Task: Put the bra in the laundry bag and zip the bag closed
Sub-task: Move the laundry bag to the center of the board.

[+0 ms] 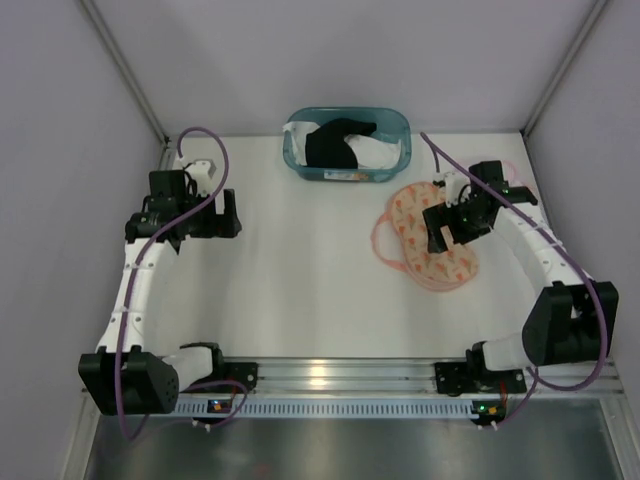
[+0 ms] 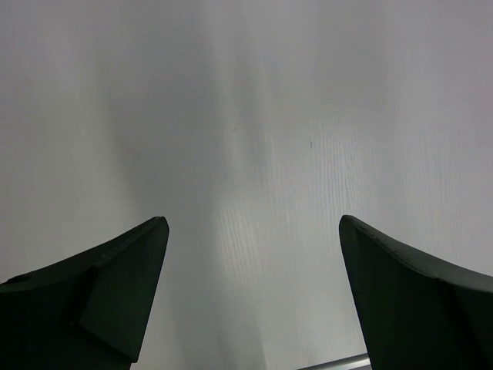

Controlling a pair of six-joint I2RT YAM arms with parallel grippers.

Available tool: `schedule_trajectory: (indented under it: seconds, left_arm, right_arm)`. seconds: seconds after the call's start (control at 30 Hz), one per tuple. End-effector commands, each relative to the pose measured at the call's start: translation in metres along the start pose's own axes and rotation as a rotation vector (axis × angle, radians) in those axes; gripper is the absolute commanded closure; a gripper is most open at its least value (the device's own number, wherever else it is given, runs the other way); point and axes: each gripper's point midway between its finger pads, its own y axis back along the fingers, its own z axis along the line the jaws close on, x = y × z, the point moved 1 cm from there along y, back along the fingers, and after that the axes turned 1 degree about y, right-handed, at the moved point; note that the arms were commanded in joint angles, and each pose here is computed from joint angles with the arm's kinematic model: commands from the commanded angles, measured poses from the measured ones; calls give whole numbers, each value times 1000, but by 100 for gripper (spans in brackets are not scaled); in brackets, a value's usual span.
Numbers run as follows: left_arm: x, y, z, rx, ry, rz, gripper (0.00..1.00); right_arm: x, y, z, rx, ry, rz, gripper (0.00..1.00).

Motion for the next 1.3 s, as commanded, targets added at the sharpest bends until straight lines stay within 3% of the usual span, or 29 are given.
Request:
schedule_trajectory:
  seconds: [0.0, 0.23, 0.4, 0.67, 0.93, 1.13, 1.27]
  left_arm:
    - [-13, 11, -3, 9, -44, -57, 1]
    - [-13, 12, -5, 20, -45, -60, 1]
    - [-12, 12, 0, -7, -52, -60, 1]
    - [-12, 16, 5, -36, -66, -64, 1]
    - [-12, 16, 7, -50, -68, -56, 1]
    - [-11, 15, 8, -53, -65, -50, 1]
    - [-12, 14, 7, -48, -66, -52, 1]
  right_arm:
    - [-19, -11, 0, -27, 22, -19, 1]
    - [-38, -65, -4, -45, -6, 16, 1]
    - [-29, -113, 2, -85, 17, 92, 1]
    - [-13, -165, 73, -193, 131, 190, 1]
    - [-22, -157, 173, -337, 174, 140, 1]
    - [-53, -131, 201, -388, 135, 32, 1]
    - [-82, -96, 214, -383, 234, -58, 2]
